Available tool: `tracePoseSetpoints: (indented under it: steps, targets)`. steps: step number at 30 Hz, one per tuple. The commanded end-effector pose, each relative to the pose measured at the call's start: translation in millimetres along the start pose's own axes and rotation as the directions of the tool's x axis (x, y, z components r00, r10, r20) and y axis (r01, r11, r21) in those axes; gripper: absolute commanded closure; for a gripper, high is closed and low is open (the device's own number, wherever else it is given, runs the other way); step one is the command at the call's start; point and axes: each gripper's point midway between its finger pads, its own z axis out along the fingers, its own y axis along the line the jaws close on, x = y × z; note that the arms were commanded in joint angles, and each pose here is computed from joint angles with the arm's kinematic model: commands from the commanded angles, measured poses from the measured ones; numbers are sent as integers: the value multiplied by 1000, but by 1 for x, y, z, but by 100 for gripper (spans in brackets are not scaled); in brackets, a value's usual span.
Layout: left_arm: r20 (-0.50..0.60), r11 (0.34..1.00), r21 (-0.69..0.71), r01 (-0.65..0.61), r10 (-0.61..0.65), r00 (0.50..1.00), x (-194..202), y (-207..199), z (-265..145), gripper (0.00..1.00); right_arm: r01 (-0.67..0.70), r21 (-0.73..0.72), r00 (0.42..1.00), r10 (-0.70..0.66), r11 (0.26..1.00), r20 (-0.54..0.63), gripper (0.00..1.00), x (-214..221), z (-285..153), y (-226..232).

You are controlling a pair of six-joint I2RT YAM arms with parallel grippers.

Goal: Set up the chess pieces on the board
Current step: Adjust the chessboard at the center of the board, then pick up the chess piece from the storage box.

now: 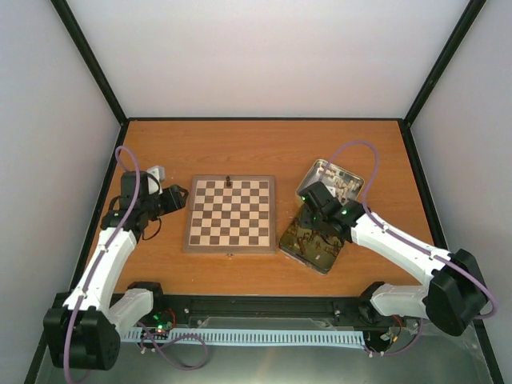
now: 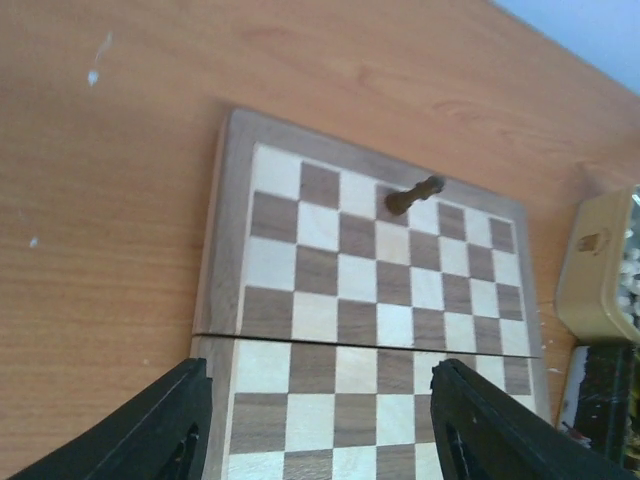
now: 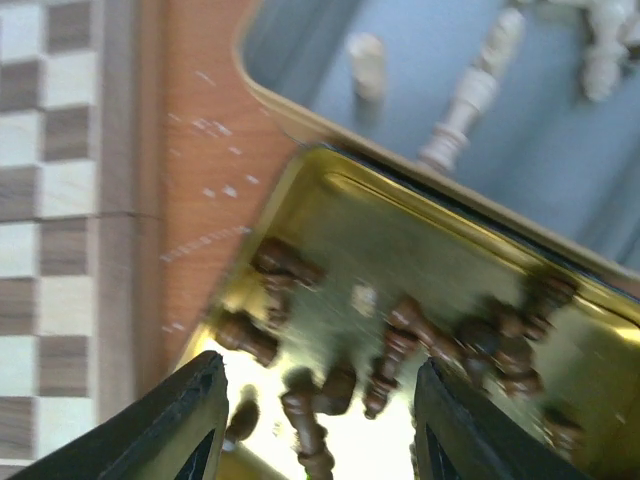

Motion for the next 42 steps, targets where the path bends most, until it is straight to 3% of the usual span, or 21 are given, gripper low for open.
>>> tracePoseSetpoints:
  steps: [1,6,15,27,34,42]
  targets:
    - [83,988,59,-145,140,987,-17,-21,-24,38,-15,165,998,24,986,-54,48,27,0,-41]
    - [160,979,81,-189,174,972,-20,-27,-34,34,-3,212,993,28,977,-114,51,42,13,-48]
    - [154,978,91,-186,170,973,-18,-27,-31,33,57,88,977,-38,994,-208,56,51,37,-17]
    - [151,978,98,-183,167,974,-16,-27,-29,33,90,94,964,-63,992,-257,68,60,53,-15]
    - [155,978,100,-184,168,974,-17,-28,-29,33,98,131,973,-67,987,-221,85,51,52,-19]
    - [162,978,98,-183,166,973,-17,-28,-31,32,108,125,989,-93,986,-118,86,12,24,-6]
